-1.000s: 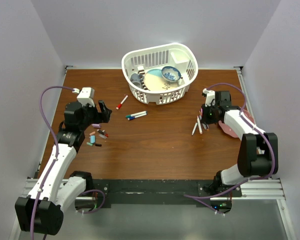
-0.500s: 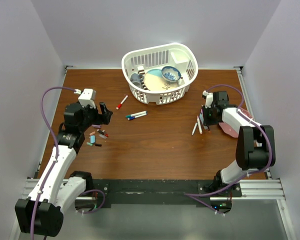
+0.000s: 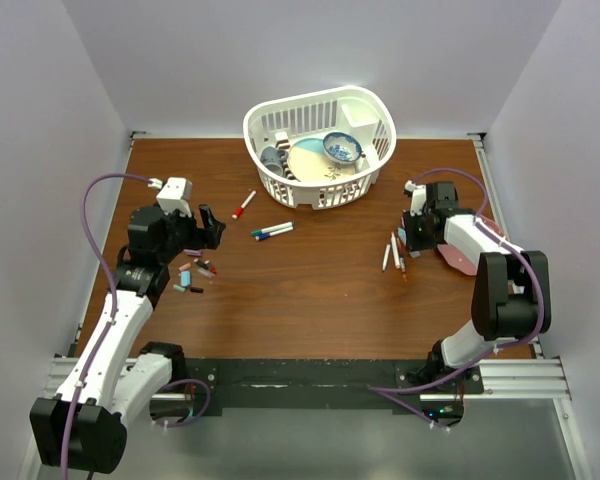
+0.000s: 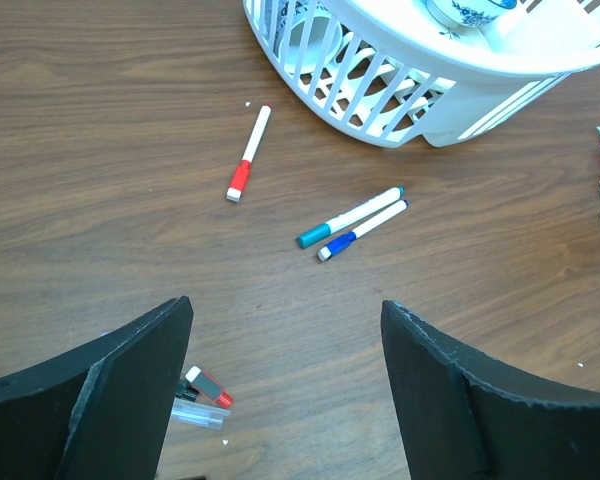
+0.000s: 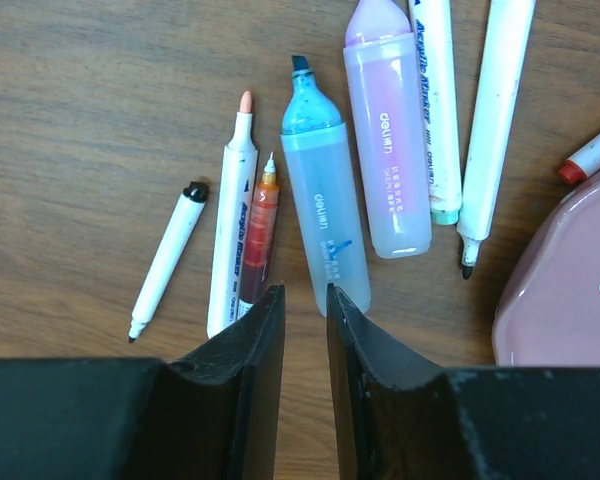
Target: Open the pen caps
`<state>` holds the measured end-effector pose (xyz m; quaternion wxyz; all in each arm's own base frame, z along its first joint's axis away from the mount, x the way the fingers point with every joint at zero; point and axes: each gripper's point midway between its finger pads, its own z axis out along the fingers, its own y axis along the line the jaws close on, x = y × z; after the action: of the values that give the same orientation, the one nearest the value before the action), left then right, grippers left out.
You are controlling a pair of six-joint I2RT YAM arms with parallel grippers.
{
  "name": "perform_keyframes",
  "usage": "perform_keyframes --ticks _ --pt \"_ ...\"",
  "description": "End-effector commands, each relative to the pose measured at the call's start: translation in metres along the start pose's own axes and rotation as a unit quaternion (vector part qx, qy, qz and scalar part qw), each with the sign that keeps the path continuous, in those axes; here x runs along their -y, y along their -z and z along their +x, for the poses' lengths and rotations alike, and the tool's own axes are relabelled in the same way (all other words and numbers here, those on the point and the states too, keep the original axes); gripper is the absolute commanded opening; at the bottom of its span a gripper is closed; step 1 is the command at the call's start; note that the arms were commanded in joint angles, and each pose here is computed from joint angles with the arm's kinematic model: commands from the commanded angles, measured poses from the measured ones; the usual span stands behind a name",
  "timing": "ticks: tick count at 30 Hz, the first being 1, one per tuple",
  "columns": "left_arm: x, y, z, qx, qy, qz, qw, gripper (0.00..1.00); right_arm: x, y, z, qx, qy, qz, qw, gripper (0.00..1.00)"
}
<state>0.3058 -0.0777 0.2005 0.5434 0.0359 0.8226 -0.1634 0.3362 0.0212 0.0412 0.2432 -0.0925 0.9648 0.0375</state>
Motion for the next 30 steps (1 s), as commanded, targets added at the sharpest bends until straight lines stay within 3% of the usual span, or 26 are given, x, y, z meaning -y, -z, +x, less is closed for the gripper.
perform_keyframes --ticks 1,4,7,9,13,14,17,19,22,30 --pt "0.002 0.002 -0.015 0.030 -0.020 0.008 0.999 0.82 -0.006 0.024 -0.028 0.043 0.036 -0.024 0.998 0.27" --pt "0.002 0.002 -0.015 0.029 -0.020 0.008 0.999 0.82 -0.035 0.047 -0.032 0.065 0.121 -0.115 0.984 0.28" --pt "0.001 0.001 -0.014 0.029 -0.019 0.008 0.999 0.82 -0.072 0.078 -0.035 0.115 0.210 -0.217 0.946 0.38" --pt "0.001 0.000 -0.013 0.026 -0.019 0.007 0.999 0.82 -0.096 0.098 -0.036 0.153 0.285 -0.276 0.905 0.46" --pt "0.001 -0.002 -0.011 0.021 -0.017 0.008 1.000 0.82 -0.135 0.118 -0.004 0.161 0.432 -0.355 0.813 0.74" --pt "0.001 -0.002 -0.012 0.021 -0.017 0.009 1.000 0.82 -0.147 0.118 0.001 0.175 0.501 -0.361 0.767 0.78" --pt "0.002 -0.004 -0.008 0.016 -0.016 0.012 1.000 0.82 -0.166 0.116 0.009 0.193 0.573 -0.361 0.710 0.87" --pt "0.001 -0.007 -0.003 0.007 -0.013 0.014 1.000 0.82 -0.176 0.116 0.002 0.200 0.585 -0.361 0.698 0.88" --pt "-0.001 -0.016 0.007 -0.016 -0.005 0.013 1.000 0.80 -0.200 0.120 -0.004 0.190 0.565 -0.391 0.701 0.83" --pt "-0.023 -0.064 0.040 -0.118 0.045 -0.028 0.992 0.69 -0.212 0.122 -0.004 0.168 0.476 -0.417 0.756 0.75"
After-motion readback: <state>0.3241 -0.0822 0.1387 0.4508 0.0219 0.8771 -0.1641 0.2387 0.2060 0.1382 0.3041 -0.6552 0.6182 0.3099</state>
